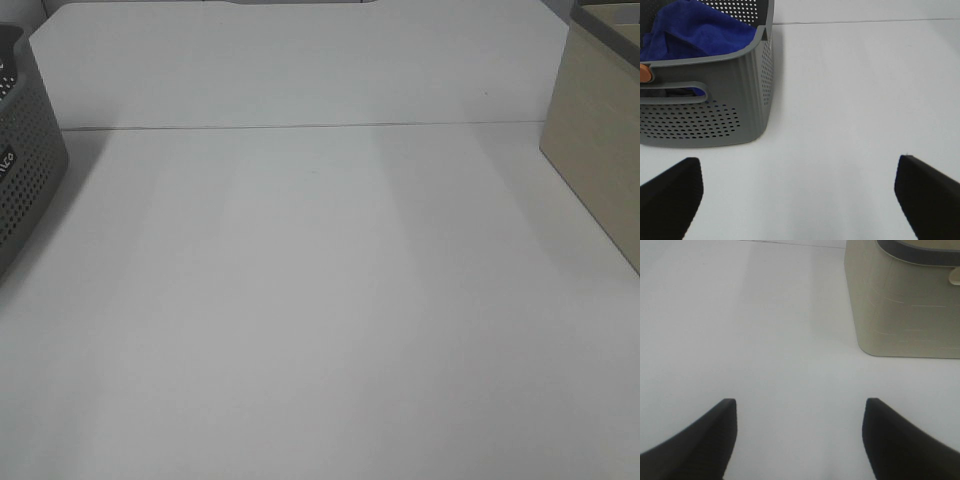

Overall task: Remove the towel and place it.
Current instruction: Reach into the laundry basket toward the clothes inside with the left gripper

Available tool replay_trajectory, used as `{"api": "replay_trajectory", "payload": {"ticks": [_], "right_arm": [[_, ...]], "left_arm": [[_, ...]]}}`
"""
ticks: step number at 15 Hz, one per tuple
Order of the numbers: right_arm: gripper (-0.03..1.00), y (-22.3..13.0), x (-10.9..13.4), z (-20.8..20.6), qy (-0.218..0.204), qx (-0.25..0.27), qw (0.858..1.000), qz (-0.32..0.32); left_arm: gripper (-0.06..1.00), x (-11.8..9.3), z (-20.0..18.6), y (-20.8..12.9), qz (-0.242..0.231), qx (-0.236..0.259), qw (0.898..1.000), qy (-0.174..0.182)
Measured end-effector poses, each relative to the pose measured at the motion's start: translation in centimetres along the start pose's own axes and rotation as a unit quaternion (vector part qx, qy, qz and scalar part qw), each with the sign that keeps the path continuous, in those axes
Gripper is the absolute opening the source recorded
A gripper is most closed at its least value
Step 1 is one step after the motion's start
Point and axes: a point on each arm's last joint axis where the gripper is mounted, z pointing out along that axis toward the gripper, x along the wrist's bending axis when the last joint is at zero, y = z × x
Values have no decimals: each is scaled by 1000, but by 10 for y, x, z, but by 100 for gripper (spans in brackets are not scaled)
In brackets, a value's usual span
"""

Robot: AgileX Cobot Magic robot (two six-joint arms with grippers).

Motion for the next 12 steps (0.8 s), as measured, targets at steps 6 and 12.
{"api": "replay_trajectory", "payload": {"ticks": [6, 12], "right_arm": [[70, 0, 0, 0, 0, 0, 1000, 0], [70, 0, 0, 0, 0, 0, 1000, 0]], "left_arm": [[99, 0, 0, 0, 0, 0, 1000, 0], [99, 0, 0, 0, 0, 0, 1000, 0]]}}
